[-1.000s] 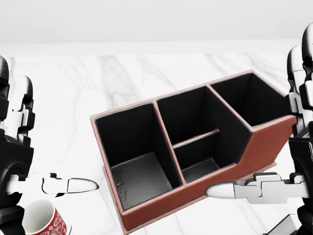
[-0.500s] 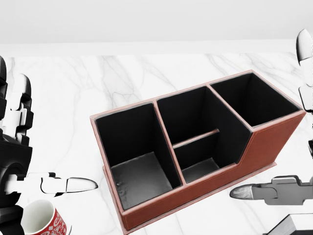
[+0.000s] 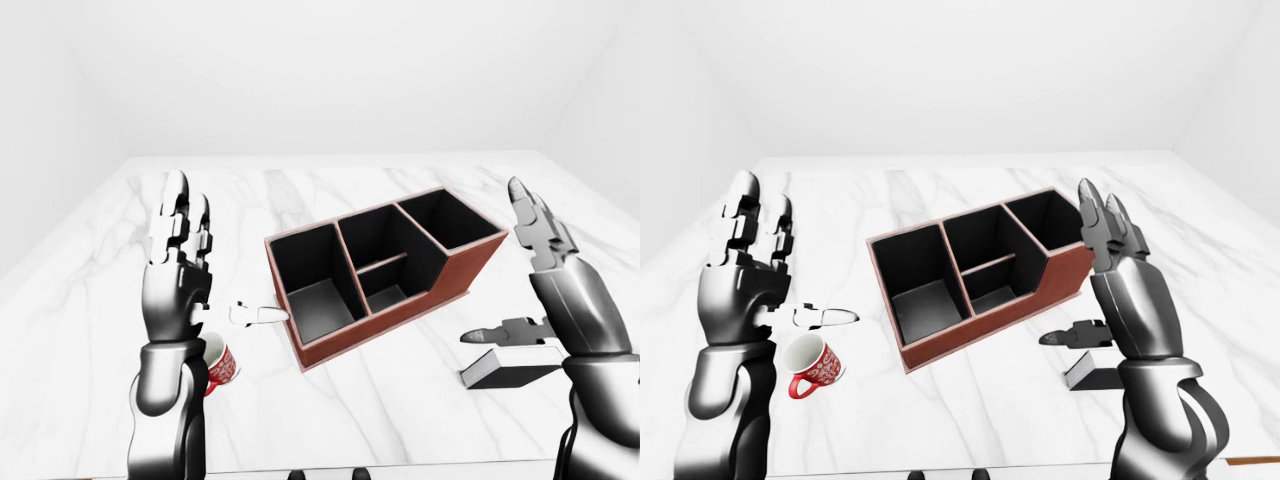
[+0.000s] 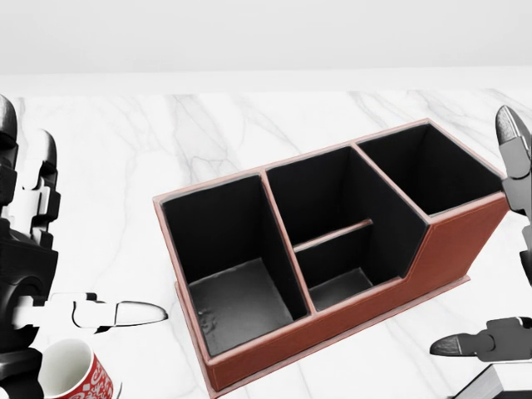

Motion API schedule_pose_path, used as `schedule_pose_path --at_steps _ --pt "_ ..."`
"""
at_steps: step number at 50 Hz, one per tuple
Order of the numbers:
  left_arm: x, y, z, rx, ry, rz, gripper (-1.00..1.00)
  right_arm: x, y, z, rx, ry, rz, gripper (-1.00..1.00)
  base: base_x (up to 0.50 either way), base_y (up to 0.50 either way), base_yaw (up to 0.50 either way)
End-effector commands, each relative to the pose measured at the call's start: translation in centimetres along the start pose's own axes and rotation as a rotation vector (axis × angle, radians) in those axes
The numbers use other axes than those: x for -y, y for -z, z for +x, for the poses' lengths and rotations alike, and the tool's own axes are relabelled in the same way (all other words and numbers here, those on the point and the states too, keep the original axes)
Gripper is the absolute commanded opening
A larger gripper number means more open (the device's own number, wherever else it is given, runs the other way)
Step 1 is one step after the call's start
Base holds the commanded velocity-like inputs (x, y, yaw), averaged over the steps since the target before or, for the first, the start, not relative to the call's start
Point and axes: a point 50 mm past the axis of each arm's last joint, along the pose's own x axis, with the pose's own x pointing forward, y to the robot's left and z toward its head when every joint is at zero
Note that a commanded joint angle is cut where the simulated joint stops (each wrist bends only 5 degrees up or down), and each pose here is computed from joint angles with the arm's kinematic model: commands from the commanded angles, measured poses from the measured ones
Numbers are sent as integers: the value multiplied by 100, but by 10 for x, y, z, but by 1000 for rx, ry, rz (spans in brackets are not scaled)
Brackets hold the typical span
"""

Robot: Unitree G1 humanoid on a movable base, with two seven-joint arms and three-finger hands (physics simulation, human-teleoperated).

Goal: Pick up the book and place it in the back compartment of the caddy.

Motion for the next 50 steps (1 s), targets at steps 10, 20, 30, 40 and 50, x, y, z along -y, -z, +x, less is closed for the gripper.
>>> schedule_pose_path --at_steps 10,20,30,40,50 --pt "1 5 -1 -24 2 1 100 -3 14 -8 -125 -76 -93 100 0 0 0" --pt "1 5 -1 -22 1 2 100 -6 20 -13 -174 -117 -108 100 0 0 0" --pt "1 6 0 -25 1 3 100 -9 26 -17 -219 -151 -118 100 0 0 0" --pt "1 5 0 -24 2 4 100 -13 32 -21 -263 -176 -120 100 0 0 0" --pt "1 7 0 -31 2 4 100 -15 38 -23 -299 -189 -124 100 0 0 0"
